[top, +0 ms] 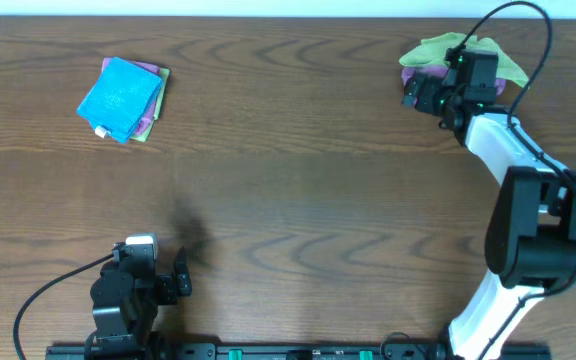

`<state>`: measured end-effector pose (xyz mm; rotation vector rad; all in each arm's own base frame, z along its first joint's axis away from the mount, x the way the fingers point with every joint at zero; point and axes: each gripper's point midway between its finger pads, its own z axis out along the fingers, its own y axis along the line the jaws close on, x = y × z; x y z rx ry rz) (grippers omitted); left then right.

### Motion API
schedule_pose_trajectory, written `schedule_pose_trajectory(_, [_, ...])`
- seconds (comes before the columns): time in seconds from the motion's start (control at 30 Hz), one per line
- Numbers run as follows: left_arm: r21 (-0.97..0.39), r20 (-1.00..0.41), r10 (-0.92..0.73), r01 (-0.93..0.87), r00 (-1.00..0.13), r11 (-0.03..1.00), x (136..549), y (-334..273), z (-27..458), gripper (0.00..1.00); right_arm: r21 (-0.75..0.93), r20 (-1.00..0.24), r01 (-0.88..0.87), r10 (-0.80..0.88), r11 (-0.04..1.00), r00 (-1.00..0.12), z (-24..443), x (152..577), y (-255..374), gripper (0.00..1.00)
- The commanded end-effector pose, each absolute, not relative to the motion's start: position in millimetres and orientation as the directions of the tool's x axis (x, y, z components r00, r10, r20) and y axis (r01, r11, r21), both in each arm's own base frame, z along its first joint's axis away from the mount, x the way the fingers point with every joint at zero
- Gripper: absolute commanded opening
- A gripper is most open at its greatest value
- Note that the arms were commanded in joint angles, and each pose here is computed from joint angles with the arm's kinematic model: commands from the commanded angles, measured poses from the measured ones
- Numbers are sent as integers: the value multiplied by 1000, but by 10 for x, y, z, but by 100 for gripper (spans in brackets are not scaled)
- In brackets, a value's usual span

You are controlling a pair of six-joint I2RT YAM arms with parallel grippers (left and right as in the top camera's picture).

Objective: Fold the cloth
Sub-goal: 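Reach the right gripper to the purple towel under the green cloth, then grasp the purple towel with the right gripper and pull it out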

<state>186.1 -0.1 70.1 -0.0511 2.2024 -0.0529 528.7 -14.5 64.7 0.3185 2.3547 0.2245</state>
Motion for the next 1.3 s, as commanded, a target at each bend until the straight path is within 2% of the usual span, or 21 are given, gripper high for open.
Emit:
schedule_pose_trajectory(0.0, [-59, -793, -62, -25, -607, 998, 1835, 4, 635, 95, 219, -688, 172, 277, 960, -671, 722, 5358, -250, 99])
schedule_pose_trajectory(0.17, [-59, -793, -62, -25, -607, 998, 1835, 4, 635, 95, 120, -732, 277, 273, 953, -624, 744, 5400, -520, 98])
schedule_pose_trajectory(0.3, [-59, -793, -62, -25, -607, 998, 1835, 4, 635, 95, 94, -760, 309, 269, 946, -591, 707, 5477, -609, 94])
schedule_pose_trajectory(0.53, [-59, -793, -62, -25, -607, 998, 1835, 4, 635, 95, 42, -760, 362, 265, 931, -593, 447, 5496, -723, 88])
schedule_pose_trajectory(0.6, [-59, -793, -62, -25, -607, 998, 1835, 4, 635, 95, 35, -746, 364, 267, 931, -610, 326, 5478, -724, 83])
schedule_pose_trajectory(0.63, [-59, -793, -62, -25, -607, 998, 1835, 4, 635, 95, 34, -742, 364, 267, 931, -615, 291, 5473, -722, 77])
schedule_pose_trajectory(0.7, [-59, -792, -62, -25, -607, 998, 1835, 4, 635, 95, 29, -733, 361, 265, 932, -626, 223, 5463, -704, 41])
schedule_pose_trajectory(0.8, [-59, -793, -62, -25, -607, 998, 1835, 4, 635, 95, 24, -722, 360, 266, 932, -638, 172, 5440, -694, 1])
schedule_pose_trajectory(1.1, [-59, -793, -62, -25, -607, 998, 1835, 4, 635, 95, -16, -608, 328, 251, 945, -753, 11, 5147, -469, 1])
schedule_pose_trajectory(1.27, [-59, -793, -62, -25, -607, 998, 1835, 4, 635, 95, -14, -615, 277, 210, 961, -760, 382, 5079, -197, 1])
